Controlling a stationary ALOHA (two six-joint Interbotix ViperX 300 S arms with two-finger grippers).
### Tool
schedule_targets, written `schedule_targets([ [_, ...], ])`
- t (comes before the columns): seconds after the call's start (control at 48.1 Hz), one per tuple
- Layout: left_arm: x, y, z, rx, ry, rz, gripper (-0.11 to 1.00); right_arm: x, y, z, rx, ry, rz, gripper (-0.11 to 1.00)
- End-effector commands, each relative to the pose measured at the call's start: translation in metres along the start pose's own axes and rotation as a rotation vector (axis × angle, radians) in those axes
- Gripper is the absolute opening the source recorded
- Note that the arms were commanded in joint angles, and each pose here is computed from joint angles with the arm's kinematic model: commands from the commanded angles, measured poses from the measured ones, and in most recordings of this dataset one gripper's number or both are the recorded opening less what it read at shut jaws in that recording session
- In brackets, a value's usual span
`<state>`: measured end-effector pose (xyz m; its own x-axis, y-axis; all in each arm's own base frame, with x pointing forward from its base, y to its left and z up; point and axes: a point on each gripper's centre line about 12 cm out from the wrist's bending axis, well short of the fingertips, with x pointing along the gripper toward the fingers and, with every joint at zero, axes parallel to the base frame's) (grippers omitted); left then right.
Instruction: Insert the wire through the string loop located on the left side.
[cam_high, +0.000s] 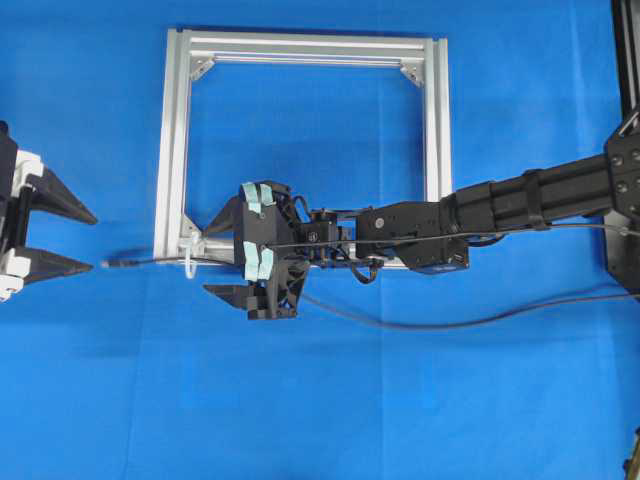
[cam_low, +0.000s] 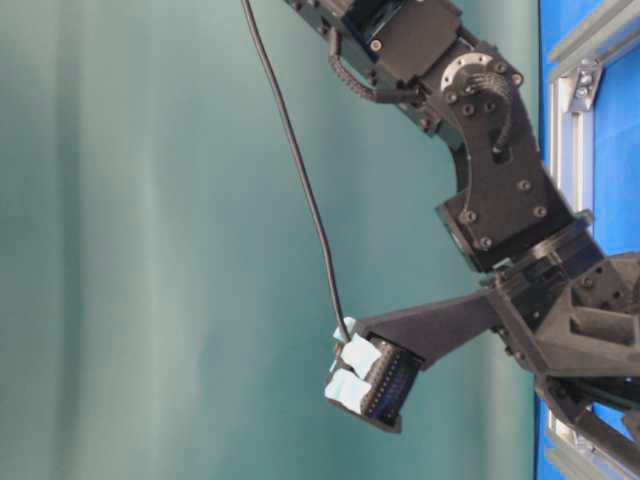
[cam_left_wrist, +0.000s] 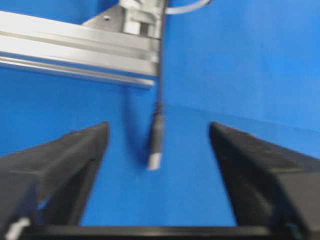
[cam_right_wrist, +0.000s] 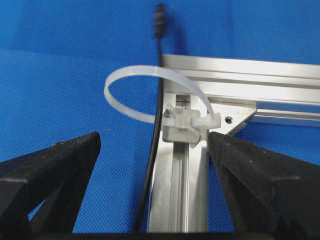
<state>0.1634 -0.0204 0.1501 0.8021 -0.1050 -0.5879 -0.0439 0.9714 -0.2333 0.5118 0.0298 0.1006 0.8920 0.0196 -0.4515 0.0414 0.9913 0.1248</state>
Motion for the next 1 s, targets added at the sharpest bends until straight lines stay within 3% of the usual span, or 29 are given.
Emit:
schedule_targets([
  [0.0,0.000,-0.001,0.004,0.002,-0.014,-0.002,0.84,-0.008,0.005,0.025,-0.002,-0.057,0.012,0.94],
  [0.125,-0.001,-0.001,0.006,0.002,-0.021,-0.004,0.76,-0.011,0.006,0.030,-0.005,-0.068,0.014,0.94],
  [0.353,-0.006,-0.004,0.015,0.008,-0.063,-0.015,0.76,-0.025,0.006,0.049,-0.002,-0.085,0.015,0.94],
  [0.707,-0.028,-0.013,0.046,0.084,-0.223,-0.048,0.76,-0.056,0.009,0.090,-0.054,-0.128,0.022,0.94],
  [0.977,-0.029,-0.010,0.048,0.076,-0.234,-0.036,0.76,-0.067,0.008,0.102,-0.054,-0.133,0.021,0.94],
])
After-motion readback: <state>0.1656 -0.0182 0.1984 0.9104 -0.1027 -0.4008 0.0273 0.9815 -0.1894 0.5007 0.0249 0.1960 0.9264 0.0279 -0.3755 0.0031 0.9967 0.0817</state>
